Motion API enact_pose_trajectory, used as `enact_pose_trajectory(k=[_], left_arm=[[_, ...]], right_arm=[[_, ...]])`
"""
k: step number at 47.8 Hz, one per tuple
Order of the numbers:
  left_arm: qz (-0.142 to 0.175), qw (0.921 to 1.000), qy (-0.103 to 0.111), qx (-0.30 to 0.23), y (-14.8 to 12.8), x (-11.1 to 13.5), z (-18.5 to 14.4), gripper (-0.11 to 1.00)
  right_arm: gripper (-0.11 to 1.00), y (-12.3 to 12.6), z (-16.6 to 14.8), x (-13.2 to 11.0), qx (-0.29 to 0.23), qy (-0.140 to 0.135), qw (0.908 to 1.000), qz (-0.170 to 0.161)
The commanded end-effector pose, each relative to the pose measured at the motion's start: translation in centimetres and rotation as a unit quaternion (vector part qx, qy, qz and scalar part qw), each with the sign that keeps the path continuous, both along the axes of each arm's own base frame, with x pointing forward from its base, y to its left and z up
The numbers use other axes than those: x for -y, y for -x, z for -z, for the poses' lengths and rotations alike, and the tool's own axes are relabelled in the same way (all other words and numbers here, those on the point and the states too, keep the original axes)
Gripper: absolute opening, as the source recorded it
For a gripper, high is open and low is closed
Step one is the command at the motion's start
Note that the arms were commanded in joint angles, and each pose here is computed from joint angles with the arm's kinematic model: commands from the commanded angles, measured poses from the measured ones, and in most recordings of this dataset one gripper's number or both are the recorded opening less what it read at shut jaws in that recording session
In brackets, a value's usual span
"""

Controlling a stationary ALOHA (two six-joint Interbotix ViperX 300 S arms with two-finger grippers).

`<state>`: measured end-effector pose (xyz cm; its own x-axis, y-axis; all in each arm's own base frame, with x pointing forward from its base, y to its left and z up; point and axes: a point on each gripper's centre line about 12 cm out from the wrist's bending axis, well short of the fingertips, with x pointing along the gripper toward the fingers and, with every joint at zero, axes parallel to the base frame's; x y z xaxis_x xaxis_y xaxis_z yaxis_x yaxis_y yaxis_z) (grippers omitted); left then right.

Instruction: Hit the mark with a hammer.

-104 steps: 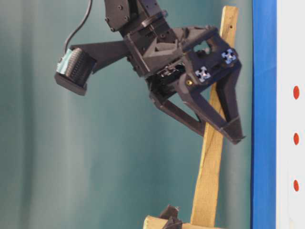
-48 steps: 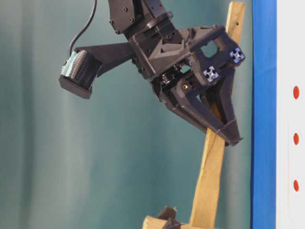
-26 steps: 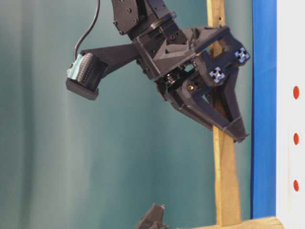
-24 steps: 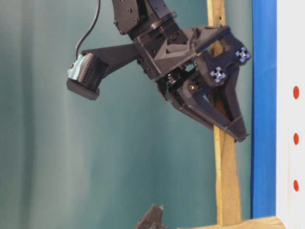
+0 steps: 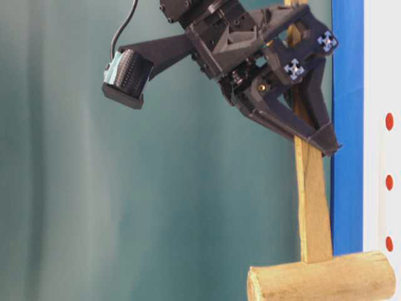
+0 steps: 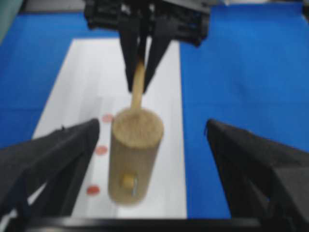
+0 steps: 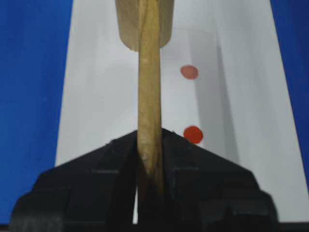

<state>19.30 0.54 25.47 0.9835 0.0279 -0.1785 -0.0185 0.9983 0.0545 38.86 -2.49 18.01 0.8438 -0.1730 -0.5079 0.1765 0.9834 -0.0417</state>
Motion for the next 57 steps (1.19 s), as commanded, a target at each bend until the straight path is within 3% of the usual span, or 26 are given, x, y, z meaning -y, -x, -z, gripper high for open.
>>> enact_pose_trajectory(k=[1,21,39,57], left_arm=[[0.0,1.0,0.0,0.003,1.3,0.0,-0.6,0.89],[0.0,1.0,-0.001,-0.002,2.3,0.1,0.2,0.88],[0.001,1.0,-0.001,-0.002,2.3,0.1,0.2,0.88],[0.001,1.0,-0.001,-0.001,2.4,0.1,0.2,0.88]], right_arm=[[0.02,-0.1,-1.9,-0.1,0.026,-0.004,0.9996,0.003],[0.02,-0.1,-1.9,0.3,0.029,-0.005,0.9995,0.013],[0.02,0.2,-2.2,3.4,0.038,0.002,0.9977,0.056],[0.02,0.2,-2.1,3.3,0.035,0.001,0.9979,0.055]])
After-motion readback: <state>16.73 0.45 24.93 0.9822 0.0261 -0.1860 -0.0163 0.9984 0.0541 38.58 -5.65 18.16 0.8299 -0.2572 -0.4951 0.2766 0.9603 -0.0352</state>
